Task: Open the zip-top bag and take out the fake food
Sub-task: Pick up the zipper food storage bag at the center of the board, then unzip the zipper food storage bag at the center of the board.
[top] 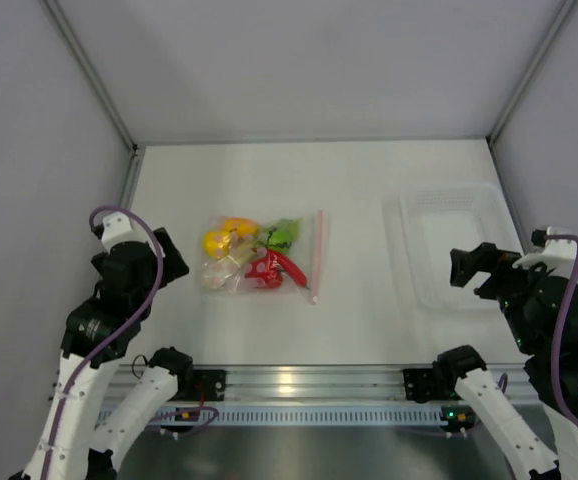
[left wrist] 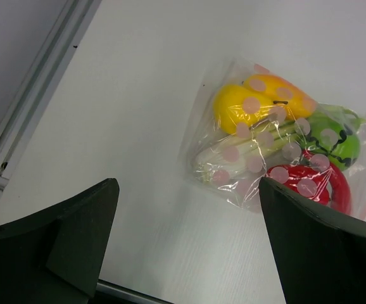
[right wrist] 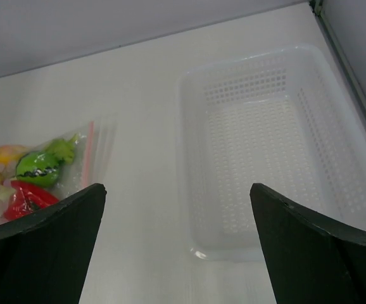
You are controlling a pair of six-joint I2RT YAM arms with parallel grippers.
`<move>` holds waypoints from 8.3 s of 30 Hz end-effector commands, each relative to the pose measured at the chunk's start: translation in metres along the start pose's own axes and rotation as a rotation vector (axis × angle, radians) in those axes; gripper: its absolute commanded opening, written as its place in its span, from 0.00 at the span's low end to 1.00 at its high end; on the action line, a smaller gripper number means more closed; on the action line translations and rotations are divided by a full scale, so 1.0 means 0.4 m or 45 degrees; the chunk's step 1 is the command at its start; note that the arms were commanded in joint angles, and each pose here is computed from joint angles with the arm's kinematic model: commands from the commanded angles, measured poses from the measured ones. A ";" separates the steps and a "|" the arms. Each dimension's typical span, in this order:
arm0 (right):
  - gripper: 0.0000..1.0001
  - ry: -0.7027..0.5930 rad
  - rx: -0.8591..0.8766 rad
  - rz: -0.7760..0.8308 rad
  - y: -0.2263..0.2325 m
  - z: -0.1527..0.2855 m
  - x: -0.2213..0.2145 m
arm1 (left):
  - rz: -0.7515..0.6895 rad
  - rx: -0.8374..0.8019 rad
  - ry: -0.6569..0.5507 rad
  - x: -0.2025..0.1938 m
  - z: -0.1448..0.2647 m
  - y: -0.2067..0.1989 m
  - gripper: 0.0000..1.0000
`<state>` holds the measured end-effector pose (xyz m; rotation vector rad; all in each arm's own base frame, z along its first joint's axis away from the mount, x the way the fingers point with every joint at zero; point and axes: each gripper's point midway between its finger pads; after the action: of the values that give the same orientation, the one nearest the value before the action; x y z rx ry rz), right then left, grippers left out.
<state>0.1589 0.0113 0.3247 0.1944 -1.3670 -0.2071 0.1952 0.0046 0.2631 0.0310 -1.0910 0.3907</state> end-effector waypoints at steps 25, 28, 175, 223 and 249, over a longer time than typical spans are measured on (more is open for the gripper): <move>0.99 0.084 0.206 0.006 0.069 -0.029 -0.071 | -0.326 -0.235 0.460 -0.089 -0.265 -0.391 0.99; 1.00 0.105 0.215 0.002 0.072 -0.036 -0.088 | -0.424 -0.313 0.495 -0.121 -0.273 -0.507 0.99; 0.45 -0.543 1.554 0.289 0.629 -0.018 -0.001 | 0.997 -0.504 0.103 0.273 0.126 -0.725 0.00; 0.00 -0.600 1.514 0.328 0.653 -0.035 0.032 | 0.992 -0.479 0.117 0.251 0.106 -0.744 0.00; 0.00 0.031 1.392 0.504 0.738 -0.190 -0.057 | 0.219 -0.714 0.023 0.295 -0.036 -0.616 0.63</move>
<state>0.2522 0.2998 0.3294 0.7833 -1.3035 0.8294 0.3453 -0.1720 0.3503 -0.4522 -1.0361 0.4842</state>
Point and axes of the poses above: each gripper's point midway between its finger pads, its own z axis back along the fingers, its own y axis along the line the jaws close on, x = y × z, and after that the axes turned 1 degree about -z, right-handed
